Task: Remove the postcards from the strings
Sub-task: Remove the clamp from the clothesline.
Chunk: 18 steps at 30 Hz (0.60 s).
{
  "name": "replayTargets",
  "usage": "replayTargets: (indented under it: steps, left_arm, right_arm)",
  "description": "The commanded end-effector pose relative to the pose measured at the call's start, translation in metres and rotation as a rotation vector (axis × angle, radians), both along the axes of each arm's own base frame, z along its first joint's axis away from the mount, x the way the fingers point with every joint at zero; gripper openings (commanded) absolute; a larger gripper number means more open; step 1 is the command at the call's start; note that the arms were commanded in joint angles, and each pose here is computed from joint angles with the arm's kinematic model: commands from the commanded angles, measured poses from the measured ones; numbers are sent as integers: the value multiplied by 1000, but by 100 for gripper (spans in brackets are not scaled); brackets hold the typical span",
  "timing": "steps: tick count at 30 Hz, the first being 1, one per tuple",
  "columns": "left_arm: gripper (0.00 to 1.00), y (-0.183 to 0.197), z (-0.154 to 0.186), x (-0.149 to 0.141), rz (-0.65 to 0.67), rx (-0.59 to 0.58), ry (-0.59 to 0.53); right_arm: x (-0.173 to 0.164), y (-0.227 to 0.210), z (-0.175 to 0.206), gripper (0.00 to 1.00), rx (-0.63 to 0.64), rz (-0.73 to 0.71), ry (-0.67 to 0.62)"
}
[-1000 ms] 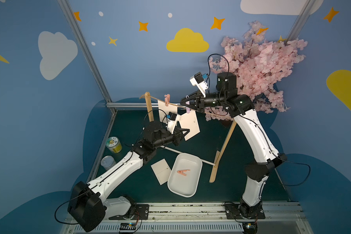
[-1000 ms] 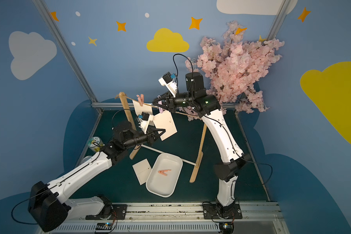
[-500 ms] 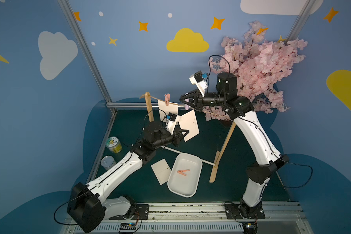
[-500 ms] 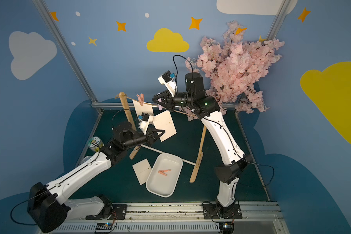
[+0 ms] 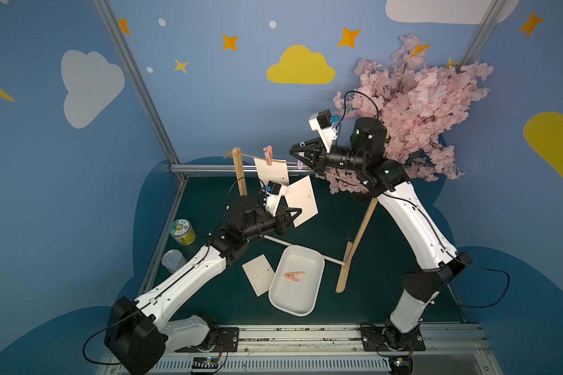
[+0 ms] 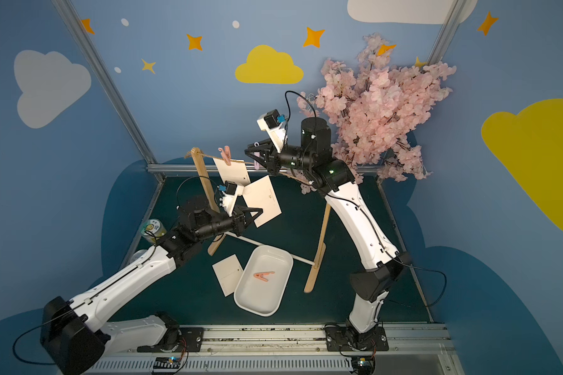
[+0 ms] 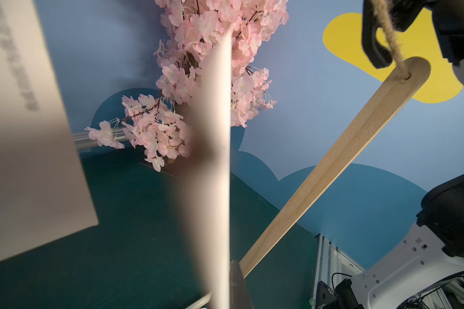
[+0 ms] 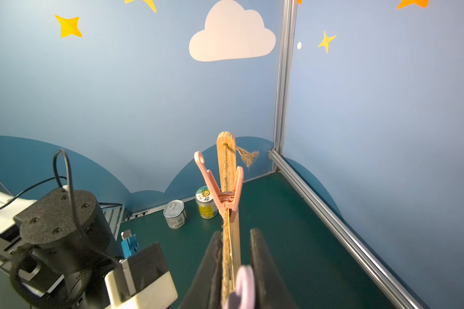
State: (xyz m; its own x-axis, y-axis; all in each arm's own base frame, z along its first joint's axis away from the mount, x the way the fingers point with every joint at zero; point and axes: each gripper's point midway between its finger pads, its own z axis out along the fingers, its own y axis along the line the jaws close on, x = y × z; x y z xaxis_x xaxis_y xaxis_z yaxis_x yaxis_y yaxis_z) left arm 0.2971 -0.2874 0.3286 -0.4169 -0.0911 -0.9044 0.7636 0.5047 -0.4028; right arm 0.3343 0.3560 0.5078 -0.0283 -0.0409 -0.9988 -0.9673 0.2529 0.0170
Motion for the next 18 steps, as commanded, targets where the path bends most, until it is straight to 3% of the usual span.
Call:
replayTargets:
  steps: [1,13,18]
  left_arm:
    - [3,5,0,-2,11,-2,1]
    - [3,8,-3,-4,21,-3,6]
    - [3,8,-4,-6,19,-6,12]
  right_arm:
    - [-10,-8,27,0,58,-24,-78]
    - [-6,-6,17,0,53,-67,-97]
    - [-4,4,6,0,35,-23,-73]
